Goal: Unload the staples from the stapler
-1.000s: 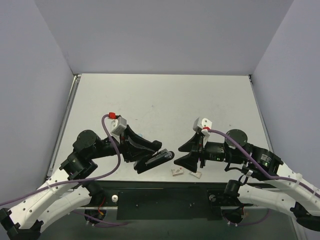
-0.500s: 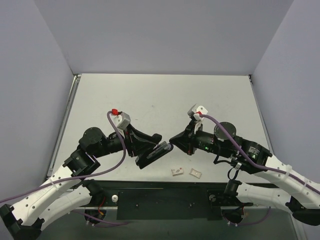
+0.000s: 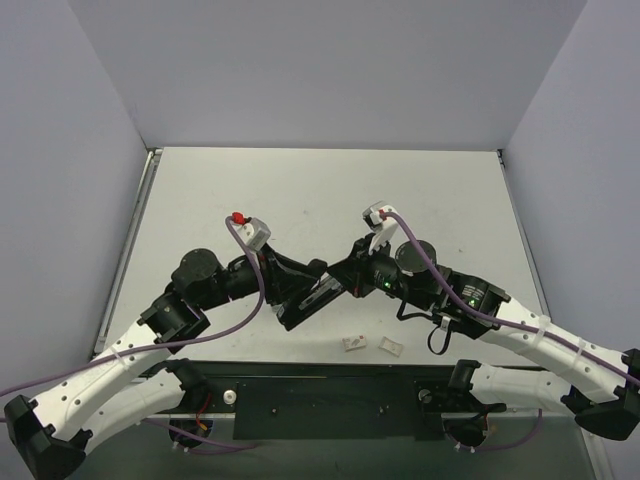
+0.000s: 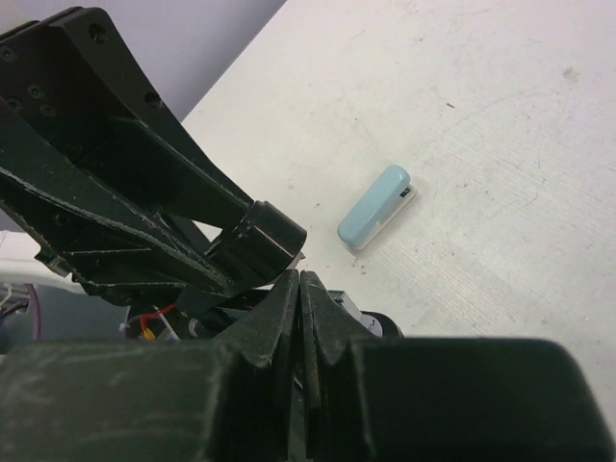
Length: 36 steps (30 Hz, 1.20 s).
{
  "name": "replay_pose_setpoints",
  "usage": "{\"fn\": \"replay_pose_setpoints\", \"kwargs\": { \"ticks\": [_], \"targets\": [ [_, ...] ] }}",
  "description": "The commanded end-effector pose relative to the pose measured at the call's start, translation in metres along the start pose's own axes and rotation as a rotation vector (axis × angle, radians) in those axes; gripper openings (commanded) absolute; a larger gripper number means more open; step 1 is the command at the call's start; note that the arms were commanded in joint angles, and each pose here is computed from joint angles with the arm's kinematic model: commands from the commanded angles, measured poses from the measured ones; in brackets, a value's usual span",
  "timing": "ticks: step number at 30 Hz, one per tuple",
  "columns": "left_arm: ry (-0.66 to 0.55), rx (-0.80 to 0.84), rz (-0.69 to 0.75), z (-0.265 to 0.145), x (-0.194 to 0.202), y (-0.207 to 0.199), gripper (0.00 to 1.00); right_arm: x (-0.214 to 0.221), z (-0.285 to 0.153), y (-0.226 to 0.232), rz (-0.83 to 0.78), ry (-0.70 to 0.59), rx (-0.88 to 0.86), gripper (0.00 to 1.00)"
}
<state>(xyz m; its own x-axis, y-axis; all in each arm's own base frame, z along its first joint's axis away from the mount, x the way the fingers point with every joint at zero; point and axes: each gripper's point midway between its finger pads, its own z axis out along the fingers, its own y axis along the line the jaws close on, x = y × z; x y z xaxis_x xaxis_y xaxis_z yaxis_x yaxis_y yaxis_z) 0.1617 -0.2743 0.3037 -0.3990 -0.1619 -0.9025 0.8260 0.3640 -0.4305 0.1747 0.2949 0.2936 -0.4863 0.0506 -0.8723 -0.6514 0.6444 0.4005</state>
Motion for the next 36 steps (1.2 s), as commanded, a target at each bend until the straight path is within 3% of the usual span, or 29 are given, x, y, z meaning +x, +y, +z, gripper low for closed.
{"fn": "replay_pose_setpoints", "kwargs": {
  "ticks": [1, 20, 36],
  "targets": [
    [-0.161, 0.060, 0.053, 0.001, -0.047, -0.019, 0.00, -0.011, 0.006, -0.004, 0.046, -0.069, 0.037, 0.00],
    [-0.212, 0.075, 0.046, 0.009, -0.067, -0.023, 0.00, 0.020, 0.025, -0.026, 0.074, -0.039, 0.131, 0.00],
    [-0.401, -0.046, -0.019, 0.013, -0.105, -0.005, 0.00, 0.055, 0.044, -0.057, 0.028, -0.011, 0.231, 0.00]
  ]
}}
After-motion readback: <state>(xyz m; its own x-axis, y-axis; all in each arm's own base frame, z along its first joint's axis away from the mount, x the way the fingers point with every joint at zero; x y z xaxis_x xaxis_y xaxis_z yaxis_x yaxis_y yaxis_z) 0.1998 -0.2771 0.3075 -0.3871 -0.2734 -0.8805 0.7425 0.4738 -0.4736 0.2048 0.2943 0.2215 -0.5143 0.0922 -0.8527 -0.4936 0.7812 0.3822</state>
